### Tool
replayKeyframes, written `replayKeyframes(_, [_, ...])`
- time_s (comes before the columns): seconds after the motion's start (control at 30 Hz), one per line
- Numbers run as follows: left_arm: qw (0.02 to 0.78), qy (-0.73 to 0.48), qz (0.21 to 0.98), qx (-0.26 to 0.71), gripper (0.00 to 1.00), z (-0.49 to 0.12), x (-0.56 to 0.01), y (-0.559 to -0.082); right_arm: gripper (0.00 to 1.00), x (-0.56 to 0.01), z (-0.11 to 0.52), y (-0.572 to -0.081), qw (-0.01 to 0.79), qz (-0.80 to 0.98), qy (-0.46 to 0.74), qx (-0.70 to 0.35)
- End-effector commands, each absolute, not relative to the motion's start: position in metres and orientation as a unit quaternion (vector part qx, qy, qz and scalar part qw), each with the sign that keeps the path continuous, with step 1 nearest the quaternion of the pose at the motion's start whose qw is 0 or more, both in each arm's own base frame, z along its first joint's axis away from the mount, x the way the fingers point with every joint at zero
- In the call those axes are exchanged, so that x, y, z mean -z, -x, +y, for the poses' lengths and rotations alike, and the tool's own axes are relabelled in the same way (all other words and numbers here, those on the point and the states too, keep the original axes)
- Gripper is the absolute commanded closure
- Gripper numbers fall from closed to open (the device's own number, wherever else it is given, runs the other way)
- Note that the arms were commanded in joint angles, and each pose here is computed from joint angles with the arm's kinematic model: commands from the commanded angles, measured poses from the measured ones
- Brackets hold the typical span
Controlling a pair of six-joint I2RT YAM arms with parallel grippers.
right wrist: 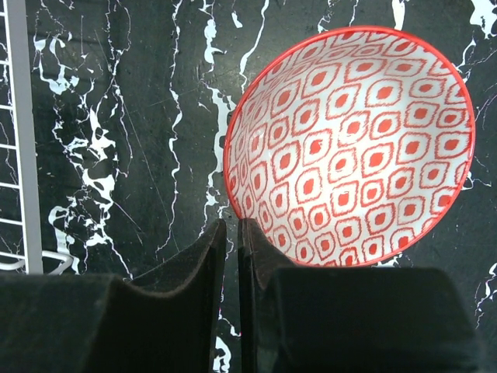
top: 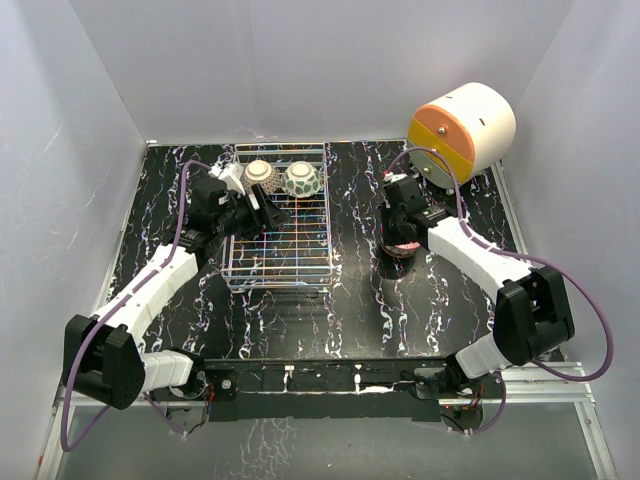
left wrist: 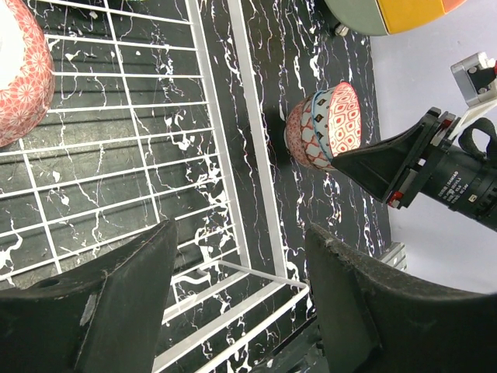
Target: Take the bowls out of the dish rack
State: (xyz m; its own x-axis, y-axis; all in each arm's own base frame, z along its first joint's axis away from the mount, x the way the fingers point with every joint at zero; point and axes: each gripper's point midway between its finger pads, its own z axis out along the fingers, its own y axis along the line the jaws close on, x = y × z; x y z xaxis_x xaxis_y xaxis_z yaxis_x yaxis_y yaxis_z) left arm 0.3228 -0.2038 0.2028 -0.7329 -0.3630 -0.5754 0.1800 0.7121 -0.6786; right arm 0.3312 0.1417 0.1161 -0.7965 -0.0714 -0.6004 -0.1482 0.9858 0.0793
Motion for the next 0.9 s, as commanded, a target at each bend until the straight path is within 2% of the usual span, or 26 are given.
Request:
replayKeyframes(0.0, [0.372,0.048,0.846,0.38,0.36,-0.201,-0.213,-0.317,0.85,-0.136,0.147,-0.345,0.351,0.932,0.05,-0.073])
replayKeyframes(0.13, [0.373,0.048,0.847,0.377,0.36,-0.2,-0.212,-0.317,0.84,-0.165,0.147,-0.35,0.388,0.917,0.046,-0.084])
replayKeyframes(0.33, [0.372,0.048,0.847,0.378,0.36,-0.2,-0.209,-0.316,0.66,-0.172,0.147,-0.354,0.4,0.912,0.049,-0.08])
replayKeyframes(0.53, [0.373,0.047,0.848,0.373,0.36,-0.198,-0.208,-0.315,0.65,-0.144,0.143,-0.352,0.371,0.925,0.048,-0.062])
replayKeyframes(0.7, [0.38,0.05,0.85,0.36,0.35,-0.195,-0.213,-0.321,0.65,-0.147,0.145,-0.353,0.376,0.923,0.042,-0.07])
replayKeyframes(0.87, [0.412,0.086,0.877,0.234,0.33,-0.156,-0.204,-0.347,0.65,-0.169,0.144,-0.355,0.404,0.911,0.034,-0.079])
